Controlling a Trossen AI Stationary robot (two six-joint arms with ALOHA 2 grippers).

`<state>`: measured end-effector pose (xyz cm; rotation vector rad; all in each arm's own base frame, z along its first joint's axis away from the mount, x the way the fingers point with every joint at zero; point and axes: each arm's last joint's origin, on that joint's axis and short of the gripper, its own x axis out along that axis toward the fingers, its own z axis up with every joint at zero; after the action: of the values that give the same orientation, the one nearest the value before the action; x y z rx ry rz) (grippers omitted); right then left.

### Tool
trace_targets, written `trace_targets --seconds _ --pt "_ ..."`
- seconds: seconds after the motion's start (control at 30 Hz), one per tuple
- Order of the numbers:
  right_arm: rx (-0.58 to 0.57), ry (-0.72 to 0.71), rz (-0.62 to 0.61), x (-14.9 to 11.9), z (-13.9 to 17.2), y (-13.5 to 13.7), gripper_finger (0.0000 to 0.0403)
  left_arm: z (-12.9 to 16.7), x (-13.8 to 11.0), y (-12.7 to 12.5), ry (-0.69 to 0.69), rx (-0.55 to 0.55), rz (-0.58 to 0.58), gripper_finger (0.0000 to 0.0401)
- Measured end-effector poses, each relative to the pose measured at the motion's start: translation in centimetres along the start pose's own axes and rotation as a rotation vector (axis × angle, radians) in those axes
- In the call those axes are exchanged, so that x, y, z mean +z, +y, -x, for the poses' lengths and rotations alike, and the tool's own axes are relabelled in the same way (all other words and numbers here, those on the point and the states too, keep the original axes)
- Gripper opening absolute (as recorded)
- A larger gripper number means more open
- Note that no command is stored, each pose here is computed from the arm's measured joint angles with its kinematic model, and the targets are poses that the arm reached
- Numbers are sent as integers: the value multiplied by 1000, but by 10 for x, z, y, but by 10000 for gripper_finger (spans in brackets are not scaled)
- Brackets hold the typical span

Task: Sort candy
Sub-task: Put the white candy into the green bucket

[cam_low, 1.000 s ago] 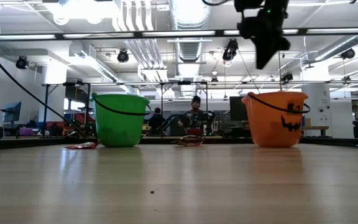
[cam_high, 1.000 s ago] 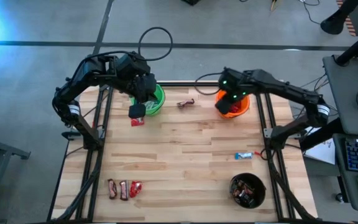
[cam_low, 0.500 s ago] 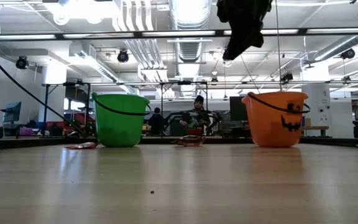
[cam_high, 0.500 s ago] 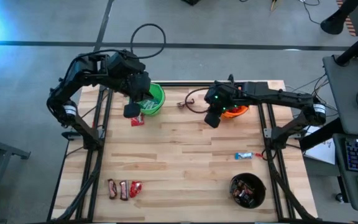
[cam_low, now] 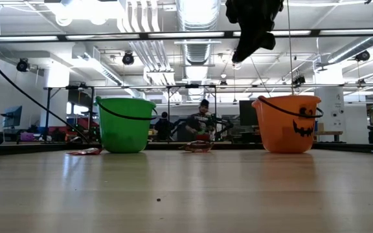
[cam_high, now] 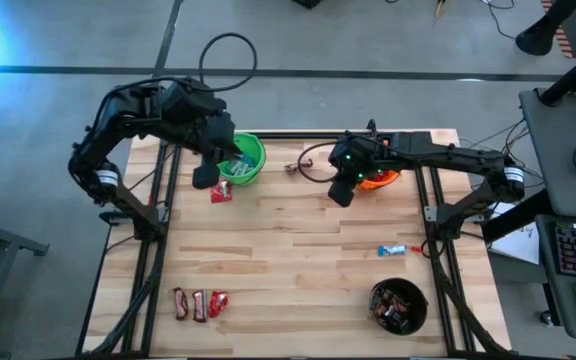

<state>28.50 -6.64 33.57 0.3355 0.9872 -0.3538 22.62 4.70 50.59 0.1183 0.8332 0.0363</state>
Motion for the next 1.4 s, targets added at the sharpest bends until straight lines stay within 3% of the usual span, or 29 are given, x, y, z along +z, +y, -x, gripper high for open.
trace_targets --seconds 0.1,0.37,0.8,0.97,1.2,1.4 --pt "2 1 -22 0 0 0 17 -2 1 0 4 -6 -20 35" --pt "0 -3 -3 0 1 0 13 -3 1 0 4 -8 -28 2" --pt "-1 3 324 2 -4 -1 12 -4 1 1 8 -6 74 0" --pt "5 109 236 -4 -13 -2 12 -4 1 1 9 -5 113 0" --pt "51 240 210 -20 -9 7 13 -4 1 0 9 -6 116 1" --pt "133 324 135 -29 -5 19 13 -4 1 0 9 -6 116 1"
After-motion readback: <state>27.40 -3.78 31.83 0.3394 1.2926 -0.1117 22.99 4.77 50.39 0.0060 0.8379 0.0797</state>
